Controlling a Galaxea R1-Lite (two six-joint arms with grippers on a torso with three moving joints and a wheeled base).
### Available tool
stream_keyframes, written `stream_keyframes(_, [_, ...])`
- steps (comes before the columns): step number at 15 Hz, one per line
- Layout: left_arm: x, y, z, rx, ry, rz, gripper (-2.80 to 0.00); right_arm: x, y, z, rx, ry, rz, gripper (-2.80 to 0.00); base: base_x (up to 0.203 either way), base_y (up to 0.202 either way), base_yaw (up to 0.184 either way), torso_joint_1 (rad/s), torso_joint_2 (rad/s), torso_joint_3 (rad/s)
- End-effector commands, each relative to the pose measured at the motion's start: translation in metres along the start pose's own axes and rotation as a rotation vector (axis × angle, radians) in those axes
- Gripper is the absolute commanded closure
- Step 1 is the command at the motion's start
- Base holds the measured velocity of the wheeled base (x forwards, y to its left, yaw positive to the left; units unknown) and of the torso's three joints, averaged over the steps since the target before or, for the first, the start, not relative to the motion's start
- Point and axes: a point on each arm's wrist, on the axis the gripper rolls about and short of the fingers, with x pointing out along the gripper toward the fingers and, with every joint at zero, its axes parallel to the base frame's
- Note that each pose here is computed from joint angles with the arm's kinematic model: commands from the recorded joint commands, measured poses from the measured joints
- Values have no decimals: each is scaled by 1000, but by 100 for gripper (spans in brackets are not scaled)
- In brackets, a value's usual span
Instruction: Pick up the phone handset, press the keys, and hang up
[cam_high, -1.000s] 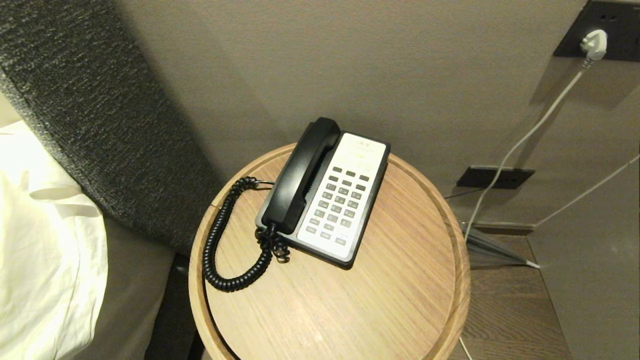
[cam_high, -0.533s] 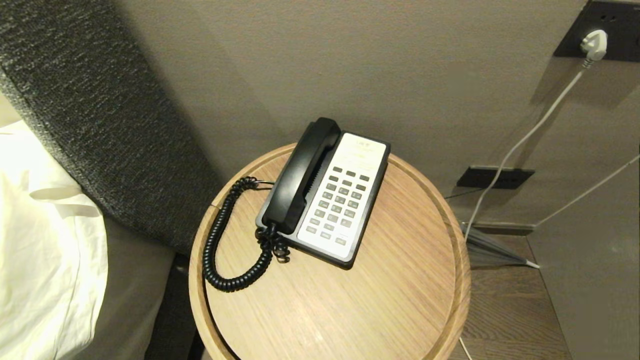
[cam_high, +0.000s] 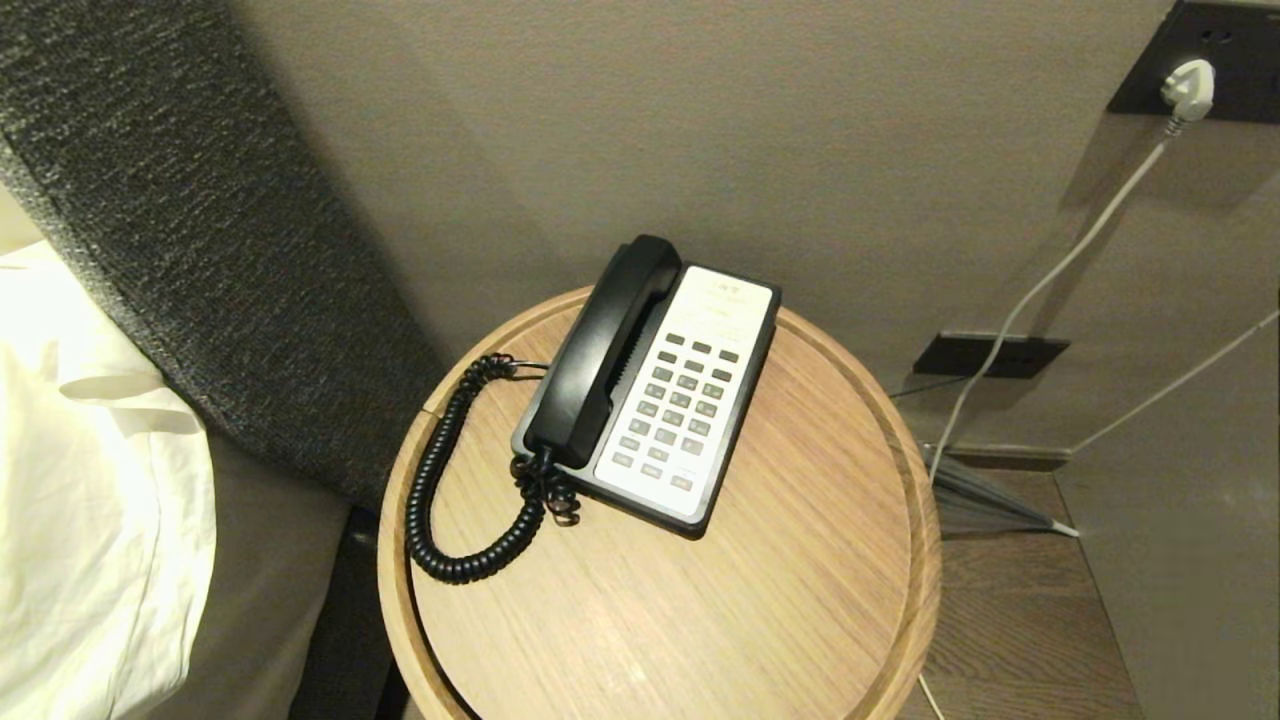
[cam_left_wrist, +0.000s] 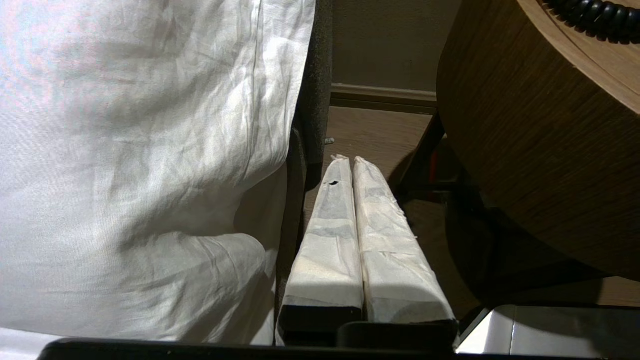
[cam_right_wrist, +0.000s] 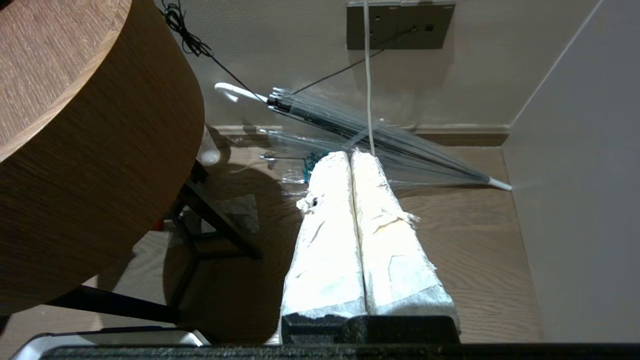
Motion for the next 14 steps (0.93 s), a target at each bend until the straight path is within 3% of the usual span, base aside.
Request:
stream_keyframes(1, [0,0,0,1,-2,0,0,2,0,-6,-1,24,0,0,0,0,0,0,0,0])
stream_keyframes(14, [0,0,0,7,0,0,0,2,0,-6,4,24,-1,0,0,0,0,0,0,0])
